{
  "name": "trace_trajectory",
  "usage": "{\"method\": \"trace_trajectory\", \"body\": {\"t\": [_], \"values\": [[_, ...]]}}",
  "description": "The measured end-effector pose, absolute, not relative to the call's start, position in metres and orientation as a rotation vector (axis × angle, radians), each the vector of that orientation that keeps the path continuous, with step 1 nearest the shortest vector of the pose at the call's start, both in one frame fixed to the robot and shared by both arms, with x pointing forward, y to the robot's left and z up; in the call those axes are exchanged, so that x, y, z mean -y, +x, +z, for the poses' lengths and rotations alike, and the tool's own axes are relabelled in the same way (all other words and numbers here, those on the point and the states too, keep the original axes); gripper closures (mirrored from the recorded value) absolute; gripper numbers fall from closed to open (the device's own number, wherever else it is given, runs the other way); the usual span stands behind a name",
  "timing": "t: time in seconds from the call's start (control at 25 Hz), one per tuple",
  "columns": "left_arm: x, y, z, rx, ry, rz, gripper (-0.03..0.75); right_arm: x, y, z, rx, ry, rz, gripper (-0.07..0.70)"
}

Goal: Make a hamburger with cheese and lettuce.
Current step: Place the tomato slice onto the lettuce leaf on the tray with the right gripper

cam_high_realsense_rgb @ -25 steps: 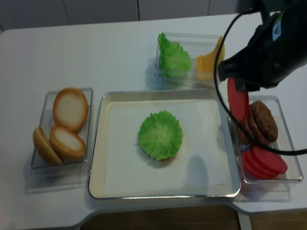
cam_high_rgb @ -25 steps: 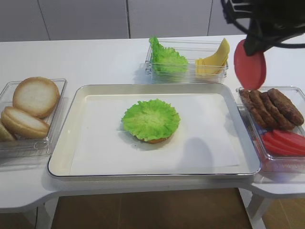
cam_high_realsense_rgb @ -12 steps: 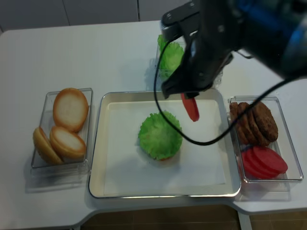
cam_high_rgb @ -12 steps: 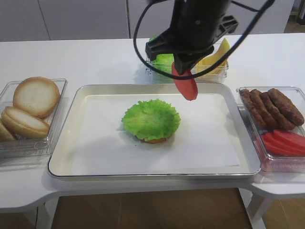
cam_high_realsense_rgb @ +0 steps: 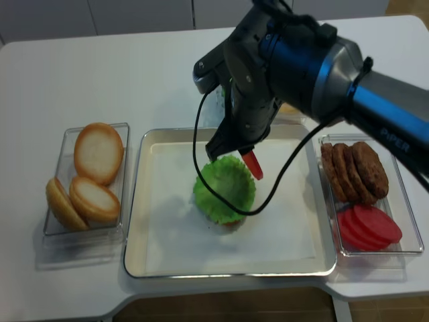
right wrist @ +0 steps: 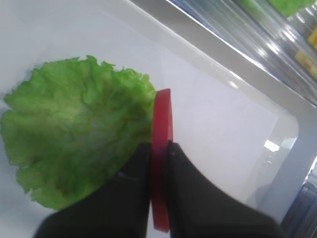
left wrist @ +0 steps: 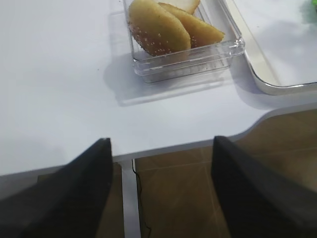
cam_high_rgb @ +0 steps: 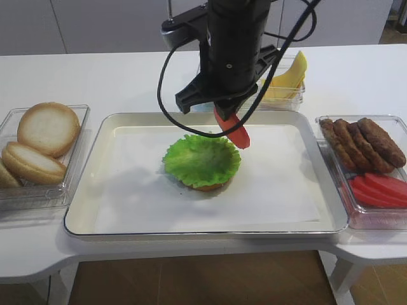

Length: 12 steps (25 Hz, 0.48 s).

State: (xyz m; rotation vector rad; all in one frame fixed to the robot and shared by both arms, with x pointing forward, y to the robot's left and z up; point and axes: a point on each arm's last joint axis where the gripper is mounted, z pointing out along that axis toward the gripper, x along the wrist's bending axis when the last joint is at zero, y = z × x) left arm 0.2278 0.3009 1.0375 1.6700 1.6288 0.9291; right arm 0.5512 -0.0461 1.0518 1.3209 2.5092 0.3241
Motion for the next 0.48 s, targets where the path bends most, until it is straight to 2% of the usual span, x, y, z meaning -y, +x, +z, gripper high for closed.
{"method": "trace_trajectory", "body": {"t": [0.48], "values": [[-0.301, 0.228, 1.037, -1.629, 1.67, 0.929, 0.248, 0.021, 0.535, 1.05, -2.529, 1.127, 0.316, 0.559]]}}
